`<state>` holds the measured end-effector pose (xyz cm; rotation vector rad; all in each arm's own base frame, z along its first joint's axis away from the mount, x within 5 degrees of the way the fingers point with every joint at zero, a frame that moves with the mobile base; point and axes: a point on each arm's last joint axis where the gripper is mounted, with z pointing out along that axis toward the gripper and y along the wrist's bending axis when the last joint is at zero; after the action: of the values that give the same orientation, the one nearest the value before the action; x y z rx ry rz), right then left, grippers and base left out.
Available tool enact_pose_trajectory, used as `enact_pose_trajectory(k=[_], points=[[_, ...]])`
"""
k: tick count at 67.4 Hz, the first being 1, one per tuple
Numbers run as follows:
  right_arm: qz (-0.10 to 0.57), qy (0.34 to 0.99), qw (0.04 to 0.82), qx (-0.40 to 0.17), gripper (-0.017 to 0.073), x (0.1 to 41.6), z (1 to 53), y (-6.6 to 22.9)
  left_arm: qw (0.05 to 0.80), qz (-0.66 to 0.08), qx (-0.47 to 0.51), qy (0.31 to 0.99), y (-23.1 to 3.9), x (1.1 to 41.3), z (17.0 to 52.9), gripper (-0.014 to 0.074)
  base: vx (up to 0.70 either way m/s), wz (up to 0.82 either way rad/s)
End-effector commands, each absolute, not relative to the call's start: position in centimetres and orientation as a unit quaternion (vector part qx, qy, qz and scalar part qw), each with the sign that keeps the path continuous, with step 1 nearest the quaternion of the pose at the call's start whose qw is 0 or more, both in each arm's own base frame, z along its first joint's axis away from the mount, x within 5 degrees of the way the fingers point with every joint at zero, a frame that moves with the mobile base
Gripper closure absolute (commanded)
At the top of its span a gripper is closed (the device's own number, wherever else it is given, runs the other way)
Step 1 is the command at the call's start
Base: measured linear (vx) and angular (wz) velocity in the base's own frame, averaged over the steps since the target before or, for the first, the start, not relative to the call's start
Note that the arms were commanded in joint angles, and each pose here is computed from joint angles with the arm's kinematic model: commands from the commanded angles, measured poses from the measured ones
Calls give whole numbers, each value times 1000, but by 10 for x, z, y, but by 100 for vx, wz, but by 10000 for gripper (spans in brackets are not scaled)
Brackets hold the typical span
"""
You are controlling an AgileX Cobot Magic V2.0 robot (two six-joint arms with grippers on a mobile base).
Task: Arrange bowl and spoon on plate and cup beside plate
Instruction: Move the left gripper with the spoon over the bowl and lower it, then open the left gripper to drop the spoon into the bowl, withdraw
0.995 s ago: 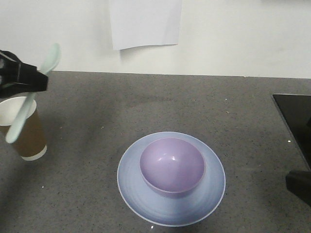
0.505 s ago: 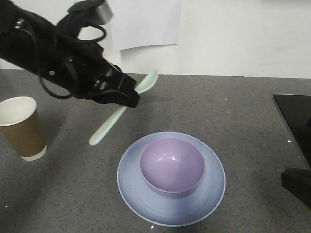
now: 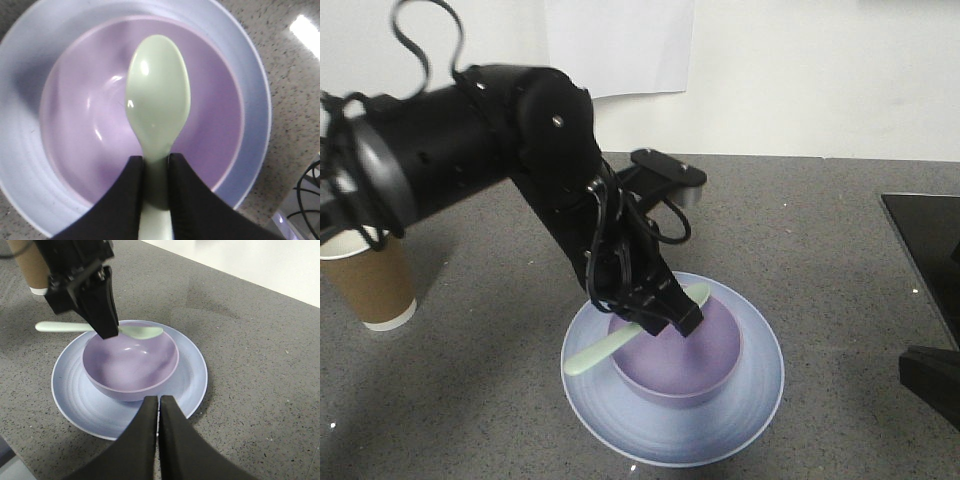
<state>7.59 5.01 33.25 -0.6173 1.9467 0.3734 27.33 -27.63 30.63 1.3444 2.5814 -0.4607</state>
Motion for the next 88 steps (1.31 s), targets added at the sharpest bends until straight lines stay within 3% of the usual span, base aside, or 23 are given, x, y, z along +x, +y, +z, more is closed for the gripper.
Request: enact_pose_trajectory(k=[1, 34, 48, 68, 88], points=[[161, 787, 544, -243, 564, 78, 345, 50, 129, -167, 448, 869, -278, 272, 323, 601, 0, 0], [158, 787, 544, -246, 564, 78, 345, 50, 111, -159, 449, 872, -280, 276, 312, 569, 0, 0], [158, 787, 544, -246, 564, 78, 345, 50, 111, -159, 449, 872, -280, 276, 312, 471, 0, 0], [158, 787, 544, -246, 564, 78, 345, 50, 111, -160, 446, 874, -280, 276, 312, 248, 0, 0], [158, 787, 544, -246, 564, 78, 345, 50, 107, -158, 447, 874, -280, 275, 312, 205, 0, 0]])
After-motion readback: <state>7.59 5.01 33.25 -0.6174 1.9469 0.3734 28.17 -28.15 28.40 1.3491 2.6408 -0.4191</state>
